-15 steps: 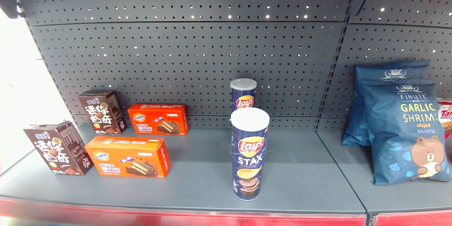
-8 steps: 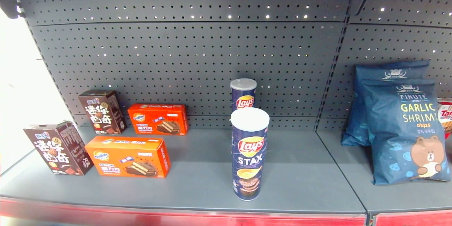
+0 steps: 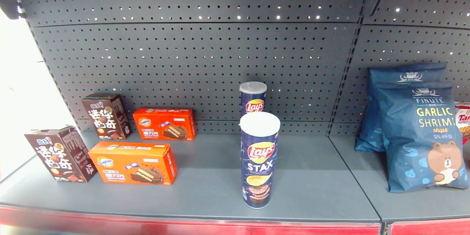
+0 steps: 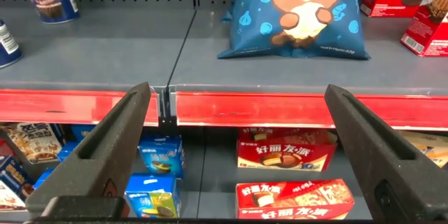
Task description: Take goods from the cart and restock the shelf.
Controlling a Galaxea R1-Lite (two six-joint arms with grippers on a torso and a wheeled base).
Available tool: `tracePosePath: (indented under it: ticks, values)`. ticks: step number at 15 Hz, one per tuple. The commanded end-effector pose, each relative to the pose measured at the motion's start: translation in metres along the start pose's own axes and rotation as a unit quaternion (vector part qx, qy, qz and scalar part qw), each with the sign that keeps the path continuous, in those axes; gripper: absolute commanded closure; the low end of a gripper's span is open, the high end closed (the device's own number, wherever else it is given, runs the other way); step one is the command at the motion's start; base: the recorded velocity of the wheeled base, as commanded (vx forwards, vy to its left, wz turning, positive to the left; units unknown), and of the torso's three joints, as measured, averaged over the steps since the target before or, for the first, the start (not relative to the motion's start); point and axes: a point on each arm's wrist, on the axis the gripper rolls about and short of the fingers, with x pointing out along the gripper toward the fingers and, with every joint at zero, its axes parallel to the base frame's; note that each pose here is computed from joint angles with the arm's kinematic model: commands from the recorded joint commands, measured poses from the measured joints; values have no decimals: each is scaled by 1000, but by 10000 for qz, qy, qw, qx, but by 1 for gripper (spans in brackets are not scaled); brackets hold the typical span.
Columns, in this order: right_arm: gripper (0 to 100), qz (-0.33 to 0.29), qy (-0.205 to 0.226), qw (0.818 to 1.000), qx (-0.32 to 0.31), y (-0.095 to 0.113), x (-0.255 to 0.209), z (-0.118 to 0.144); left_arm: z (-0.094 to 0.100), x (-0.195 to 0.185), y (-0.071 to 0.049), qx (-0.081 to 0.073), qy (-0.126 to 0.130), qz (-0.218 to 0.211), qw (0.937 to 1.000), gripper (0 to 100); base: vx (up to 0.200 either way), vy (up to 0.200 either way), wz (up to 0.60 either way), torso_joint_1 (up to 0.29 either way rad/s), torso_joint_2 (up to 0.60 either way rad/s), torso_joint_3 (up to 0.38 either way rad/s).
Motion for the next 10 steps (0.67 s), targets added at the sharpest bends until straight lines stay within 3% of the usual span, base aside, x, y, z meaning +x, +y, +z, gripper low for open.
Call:
tracePosePath:
  ticks: [1,2,10]
  values:
    - [0,2,-3,10000,3,0,0,0,0,0,0,-7,7,-3,10000,0,0,0,0,0,0,0]
    - [0,2,5,10000,3,0,0,0,0,0,0,-7,8,5,10000,0,0,0,-600,-2,2,7]
    - [0,2,-3,10000,3,0,0,0,0,0,0,-7,8,5,10000,0,0,0,0,0,0,0]
